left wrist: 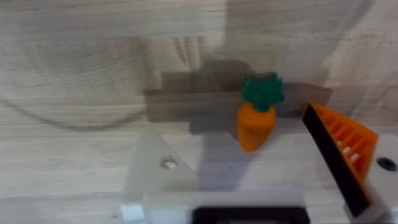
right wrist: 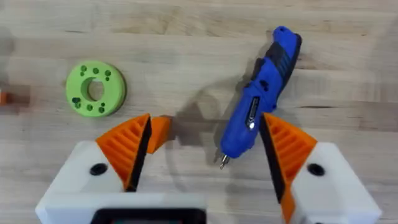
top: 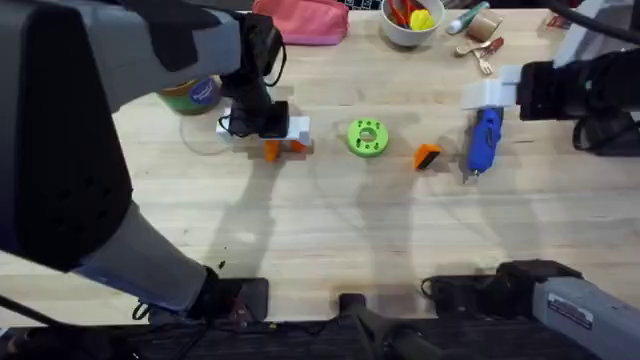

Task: Pick up the gripper from the table and insert it into the empty holder that is missing its gripper. Then pick up a screw, insert it into the mounting hole, and use the screwdriver to tighten it. Finally, clean up the table by picking up the vegetable and placing it into the bucket.

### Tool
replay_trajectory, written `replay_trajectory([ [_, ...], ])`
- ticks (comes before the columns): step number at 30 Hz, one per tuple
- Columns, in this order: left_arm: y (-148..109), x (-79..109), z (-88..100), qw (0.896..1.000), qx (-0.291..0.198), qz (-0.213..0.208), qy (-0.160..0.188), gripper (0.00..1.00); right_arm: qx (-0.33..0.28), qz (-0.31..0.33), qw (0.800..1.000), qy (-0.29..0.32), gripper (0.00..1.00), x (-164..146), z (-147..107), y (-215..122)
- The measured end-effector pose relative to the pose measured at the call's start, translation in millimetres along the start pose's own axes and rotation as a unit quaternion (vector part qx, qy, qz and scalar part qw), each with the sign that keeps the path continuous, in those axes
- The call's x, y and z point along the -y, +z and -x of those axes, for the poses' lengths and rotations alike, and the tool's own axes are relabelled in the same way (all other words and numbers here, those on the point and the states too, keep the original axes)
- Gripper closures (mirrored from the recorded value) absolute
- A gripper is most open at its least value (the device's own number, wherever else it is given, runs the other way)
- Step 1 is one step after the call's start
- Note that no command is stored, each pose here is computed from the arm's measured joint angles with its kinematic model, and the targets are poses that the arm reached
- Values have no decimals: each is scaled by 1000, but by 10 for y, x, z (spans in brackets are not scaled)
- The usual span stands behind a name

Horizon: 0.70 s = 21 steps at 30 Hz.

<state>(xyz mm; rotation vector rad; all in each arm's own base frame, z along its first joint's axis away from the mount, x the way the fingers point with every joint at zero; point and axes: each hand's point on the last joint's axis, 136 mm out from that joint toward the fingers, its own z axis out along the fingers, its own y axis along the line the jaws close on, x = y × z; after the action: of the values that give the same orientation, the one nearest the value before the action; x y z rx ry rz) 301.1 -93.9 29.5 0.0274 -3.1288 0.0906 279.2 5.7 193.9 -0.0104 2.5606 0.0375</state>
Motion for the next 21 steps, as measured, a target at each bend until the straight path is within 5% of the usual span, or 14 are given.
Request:
replay_trajectory([
  [6, 5, 31, 10, 1000, 1, -6, 2, 194, 0, 0, 1000, 0, 9, 0, 0, 0],
  [11, -10, 73, 27, 1000, 4, -13, 5, 923, 0, 0, 1000, 0, 9, 0, 1, 0],
  [12, -14, 79, 31, 1000, 5, -13, 7, 982, 0, 0, 1000, 0, 10, 0, 0, 0],
  [21, -14, 80, 32, 1000, 5, -13, 7, 992, 0, 0, 1000, 0, 10, 0, 1, 0],
])
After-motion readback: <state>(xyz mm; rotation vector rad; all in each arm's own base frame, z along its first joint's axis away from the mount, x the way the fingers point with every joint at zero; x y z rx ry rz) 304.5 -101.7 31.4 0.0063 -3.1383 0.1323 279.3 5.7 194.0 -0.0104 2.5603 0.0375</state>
